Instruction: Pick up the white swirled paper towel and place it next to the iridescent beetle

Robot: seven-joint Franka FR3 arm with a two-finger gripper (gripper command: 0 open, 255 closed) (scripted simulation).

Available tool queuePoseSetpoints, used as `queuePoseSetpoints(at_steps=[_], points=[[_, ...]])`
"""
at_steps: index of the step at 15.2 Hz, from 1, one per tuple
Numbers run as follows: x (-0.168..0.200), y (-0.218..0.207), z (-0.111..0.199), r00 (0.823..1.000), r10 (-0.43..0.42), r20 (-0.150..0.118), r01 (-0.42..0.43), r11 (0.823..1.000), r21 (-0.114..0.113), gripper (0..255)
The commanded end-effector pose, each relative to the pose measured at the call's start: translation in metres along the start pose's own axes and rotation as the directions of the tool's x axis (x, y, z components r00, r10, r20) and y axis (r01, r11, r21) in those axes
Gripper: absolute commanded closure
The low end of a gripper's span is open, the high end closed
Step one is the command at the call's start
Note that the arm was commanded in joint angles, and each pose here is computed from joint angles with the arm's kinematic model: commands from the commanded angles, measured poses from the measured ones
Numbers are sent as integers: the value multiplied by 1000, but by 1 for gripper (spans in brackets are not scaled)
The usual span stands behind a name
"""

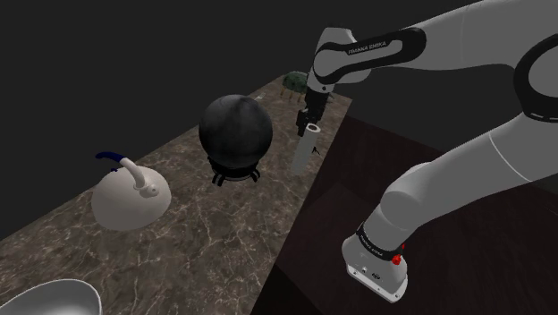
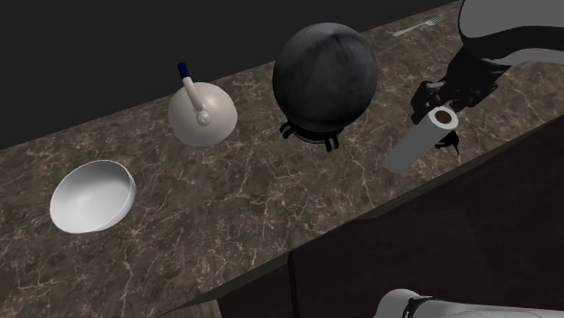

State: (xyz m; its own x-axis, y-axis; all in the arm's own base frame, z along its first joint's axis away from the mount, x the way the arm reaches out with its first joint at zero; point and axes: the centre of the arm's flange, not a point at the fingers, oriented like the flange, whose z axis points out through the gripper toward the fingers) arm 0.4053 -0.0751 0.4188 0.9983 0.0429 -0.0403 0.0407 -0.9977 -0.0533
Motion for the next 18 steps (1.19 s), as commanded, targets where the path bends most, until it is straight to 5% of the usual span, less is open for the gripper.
queuePoseSetpoints(at_steps=[1,6,7,12,16,18], points=[[0,0,3,1000,0,-1,0,1000,0,255],[0,0,3,1000,0,-1,0,1000,0,255],[0,0,3,1000,0,-1,0,1000,0,0],[0,0,3,1000,0,-1,0,1000,0,0],[0,0,-47,1000,0,-1,0,1000,0,0],[0,0,-47,1000,0,-1,0,1000,0,0]])
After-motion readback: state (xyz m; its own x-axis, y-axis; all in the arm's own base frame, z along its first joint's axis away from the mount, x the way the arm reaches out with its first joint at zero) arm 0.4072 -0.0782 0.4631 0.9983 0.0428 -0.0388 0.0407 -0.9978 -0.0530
